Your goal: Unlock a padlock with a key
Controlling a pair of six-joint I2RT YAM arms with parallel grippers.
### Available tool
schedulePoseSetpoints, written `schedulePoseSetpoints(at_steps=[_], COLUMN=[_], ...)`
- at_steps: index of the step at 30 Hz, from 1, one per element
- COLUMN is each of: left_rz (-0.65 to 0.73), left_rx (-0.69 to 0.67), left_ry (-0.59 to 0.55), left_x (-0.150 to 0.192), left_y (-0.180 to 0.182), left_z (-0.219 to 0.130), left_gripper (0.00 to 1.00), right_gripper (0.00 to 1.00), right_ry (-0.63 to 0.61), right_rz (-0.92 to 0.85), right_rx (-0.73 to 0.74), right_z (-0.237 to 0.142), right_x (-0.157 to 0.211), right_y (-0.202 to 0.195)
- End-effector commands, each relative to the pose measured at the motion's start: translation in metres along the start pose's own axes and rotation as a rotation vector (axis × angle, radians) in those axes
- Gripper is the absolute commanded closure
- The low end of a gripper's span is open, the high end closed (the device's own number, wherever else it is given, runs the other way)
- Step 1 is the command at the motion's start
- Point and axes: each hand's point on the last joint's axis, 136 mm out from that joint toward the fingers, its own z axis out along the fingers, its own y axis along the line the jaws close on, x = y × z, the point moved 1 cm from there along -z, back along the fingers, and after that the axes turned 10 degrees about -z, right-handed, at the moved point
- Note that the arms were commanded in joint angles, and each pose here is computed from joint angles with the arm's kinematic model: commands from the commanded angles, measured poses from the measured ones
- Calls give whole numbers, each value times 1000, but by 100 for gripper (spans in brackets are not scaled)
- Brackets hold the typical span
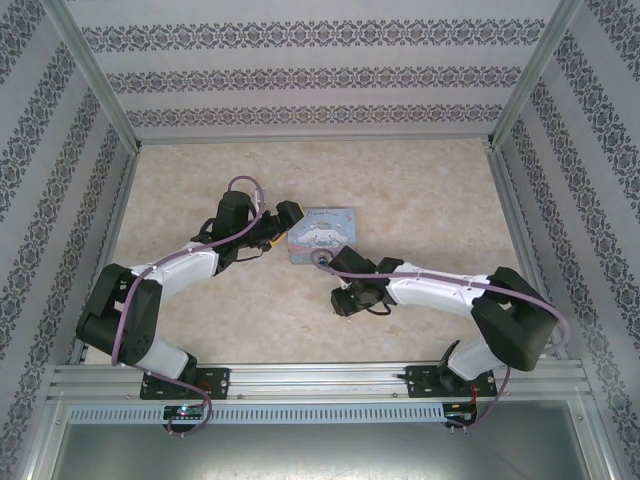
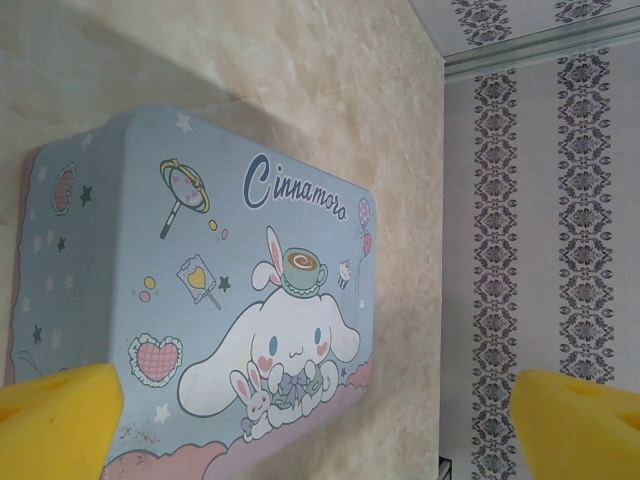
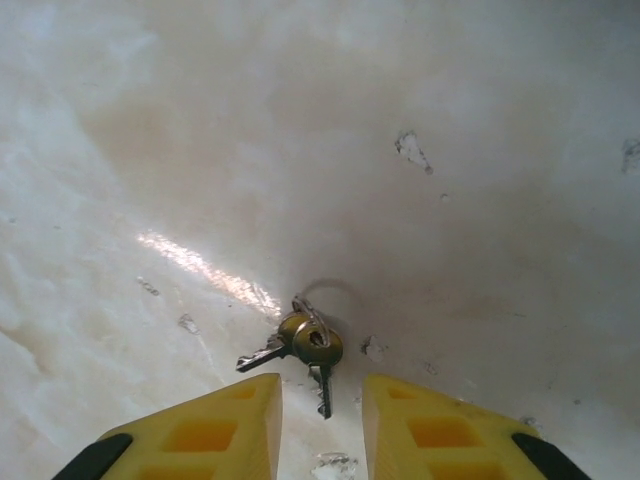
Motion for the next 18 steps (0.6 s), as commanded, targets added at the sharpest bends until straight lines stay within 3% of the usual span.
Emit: schedulePoseSetpoints(at_steps=[1,15,18], left_rz=[15,12,10], left_rx=[8,7,5], left_ry=[-12,-11,-11], left_x=[0,-1,-1], left_y=[-2,-1,0], left_z=[-5,-3,-2], left_gripper=[1,1,1], right_gripper=[70,69,74], right_ry=[0,17,30], right_rz=[-21,-24,-21], right_rx=[-4,-5,-11], right_z=[3,18,23], right_x=[-8,-17,-15], right_y=[0,2,3])
